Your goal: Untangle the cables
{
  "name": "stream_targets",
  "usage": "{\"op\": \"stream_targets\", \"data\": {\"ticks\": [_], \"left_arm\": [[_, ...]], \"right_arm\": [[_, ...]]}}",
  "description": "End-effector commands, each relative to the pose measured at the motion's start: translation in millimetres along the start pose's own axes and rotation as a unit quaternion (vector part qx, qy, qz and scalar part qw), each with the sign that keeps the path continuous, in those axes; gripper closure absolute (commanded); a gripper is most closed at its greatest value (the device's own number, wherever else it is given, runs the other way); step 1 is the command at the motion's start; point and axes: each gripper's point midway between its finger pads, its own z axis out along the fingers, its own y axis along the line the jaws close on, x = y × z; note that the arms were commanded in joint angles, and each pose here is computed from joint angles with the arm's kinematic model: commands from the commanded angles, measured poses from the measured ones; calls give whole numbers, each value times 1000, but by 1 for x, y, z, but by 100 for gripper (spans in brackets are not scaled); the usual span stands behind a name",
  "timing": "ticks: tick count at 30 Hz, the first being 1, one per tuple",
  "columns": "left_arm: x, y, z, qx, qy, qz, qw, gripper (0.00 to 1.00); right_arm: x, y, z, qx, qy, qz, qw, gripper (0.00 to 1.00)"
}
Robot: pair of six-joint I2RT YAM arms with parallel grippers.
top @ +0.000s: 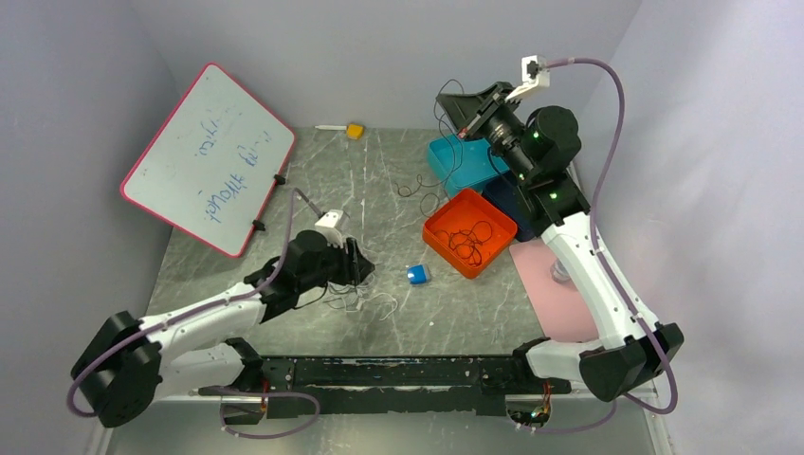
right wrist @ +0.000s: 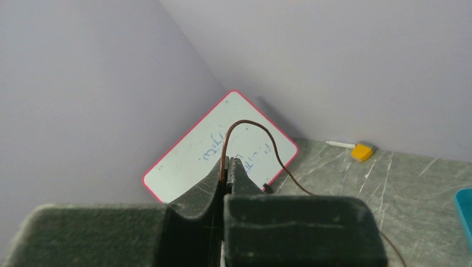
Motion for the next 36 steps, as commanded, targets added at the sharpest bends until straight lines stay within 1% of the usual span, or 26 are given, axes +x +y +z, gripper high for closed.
{"op": "stream_targets", "data": {"ticks": [1,4,8,12,16,28,32,36], "left_arm": [[-29,-12,-18,-2,-35,-3,999,46],[-38,-13,-27,-9,-49,-2,999,44],[-44,-8,-32,-29,-58,-6,998,43],[-43,2,-33,-55,-57,-10,997,44],[-39,5,-31,-62,-50,-12,997,44],[-35,9,-24,-73,-35,-11,997,46],[-32,10,-22,-76,-30,-12,997,46],[-28,11,-19,-76,-22,-14,997,47]], "right_arm": [[5,9,-4,-35,14,-16,999,100],[11,2,-2,-24,27,-17,999,100],[18,-21,-4,33,40,-30,998,100],[15,-40,-15,89,34,-53,994,100],[8,-49,-26,124,26,-76,989,100],[3,-68,-48,183,23,-106,977,100],[12,-84,-57,216,27,-108,970,100],[38,-111,-68,255,47,-109,960,100]]}}
